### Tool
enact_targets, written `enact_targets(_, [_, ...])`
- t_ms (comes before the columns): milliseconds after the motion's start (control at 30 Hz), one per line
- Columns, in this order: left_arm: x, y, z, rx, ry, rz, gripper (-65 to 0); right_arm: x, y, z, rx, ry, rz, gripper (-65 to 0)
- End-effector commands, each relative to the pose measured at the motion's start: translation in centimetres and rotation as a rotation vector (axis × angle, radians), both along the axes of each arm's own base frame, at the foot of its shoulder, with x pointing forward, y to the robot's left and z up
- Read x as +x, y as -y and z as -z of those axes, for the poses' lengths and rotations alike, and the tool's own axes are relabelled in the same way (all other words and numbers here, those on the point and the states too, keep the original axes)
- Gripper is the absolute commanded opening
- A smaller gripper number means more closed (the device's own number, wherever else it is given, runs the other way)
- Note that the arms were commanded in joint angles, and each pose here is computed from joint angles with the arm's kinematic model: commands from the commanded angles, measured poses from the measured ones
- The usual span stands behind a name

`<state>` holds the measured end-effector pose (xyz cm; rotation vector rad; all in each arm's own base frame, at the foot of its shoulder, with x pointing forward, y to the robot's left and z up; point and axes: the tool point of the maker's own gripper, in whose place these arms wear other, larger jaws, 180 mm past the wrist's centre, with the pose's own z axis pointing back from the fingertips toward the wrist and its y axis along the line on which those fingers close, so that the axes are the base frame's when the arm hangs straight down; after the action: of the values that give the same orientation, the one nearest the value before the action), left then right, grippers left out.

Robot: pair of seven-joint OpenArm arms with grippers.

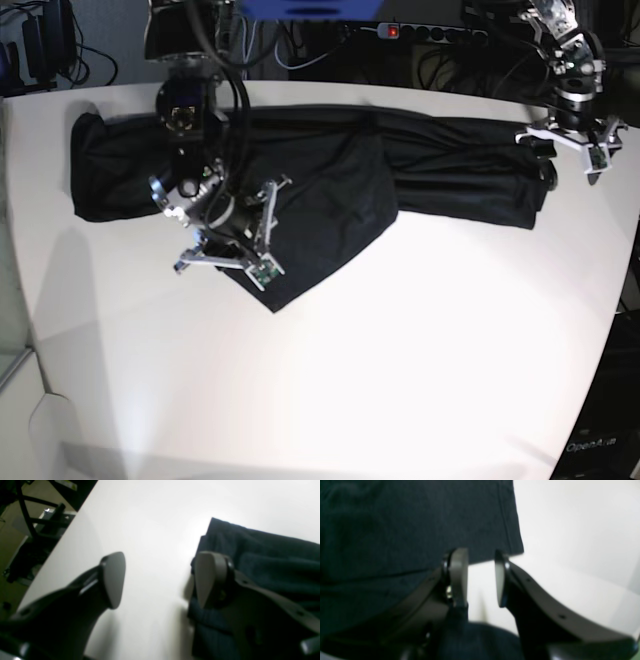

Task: Fold the T-shirt properly
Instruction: 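Lay the sleeve on the strip and open the right gripper, then move the left gripper to the sleeve and grasp its cuff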

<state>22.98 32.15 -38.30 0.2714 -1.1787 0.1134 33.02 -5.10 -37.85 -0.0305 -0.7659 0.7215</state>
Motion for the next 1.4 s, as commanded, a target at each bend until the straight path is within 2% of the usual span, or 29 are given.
enact_targets(0, [0.9, -0.5, -1.9, 0.025, 0.067, 0.001, -22.8, 1.3, -0.2, -1.1, 0.009, 0.041, -0.008, -44.9])
enact_targets(133, [1.5, -1.3, -3.2, 0.063, 0.086, 0.015, -22.8, 2.0, 0.9, -1.2, -0.022, 0.048, -0.007, -44.9])
enact_targets(233, [3.5, -1.5, -5.5, 0.093, 0.145, 0.031, -22.7, 2.1, 1.9, -1.2, -0.051, 0.053, -0.006, -44.9])
enact_targets(400, [7.8, 1.6, -9.3, 0.126, 0.249, 0.142, -22.7, 1.2, 4.1, -3.0, -0.1, 0.117, 0.002, -44.9])
enact_targets(500, [11.0, 5.6, -10.4, 0.105, 0.29, 0.25, -22.7, 0.5, 5.0, -5.3, -0.126, 0.186, 0.002, -44.9])
enact_targets(600, [14.5, 10.4, -10.4, 0.076, 0.233, 0.364, -22.7, -0.4, 5.6, -7.6, -0.148, 0.247, 0.008, -45.0])
enact_targets(700, [17.5, 15.8, -11.1, 0.064, 0.191, 0.495, -22.7, -1.5, 7.8, -6.8, -0.161, 0.218, 0.062, -45.0])
enact_targets(833, [19.5, 23.2, -12.1, 0.073, 0.189, 0.68, -22.7, -2.3, 9.8, -6.0, -0.171, 0.189, 0.118, -45.0])
enact_targets(1000, [19.5, 32.3, -11.0, 0.088, 0.155, 0.913, -22.7, -2.6, 11.1, -6.0, -0.183, 0.181, 0.156, -45.0])
enact_targets(1100, [19.4, 36.2, -10.1, 0.097, 0.122, 1.015, -22.7, -2.7, 12.4, -6.1, -0.192, 0.179, 0.191, -45.0])
enact_targets(1300, [19.2, 40.7, -5.9, 0.21, -0.008, 1.147, -22.7, -2.6, 12.5, -6.1, -0.19, 0.182, 0.197, -45.0])
enact_targets(1367, [18.9, 41.7, -5.6, 0.265, -0.016, 1.165, -22.7, -2.6, 12.4, -6.1, -0.189, 0.18, 0.197, -45.0])
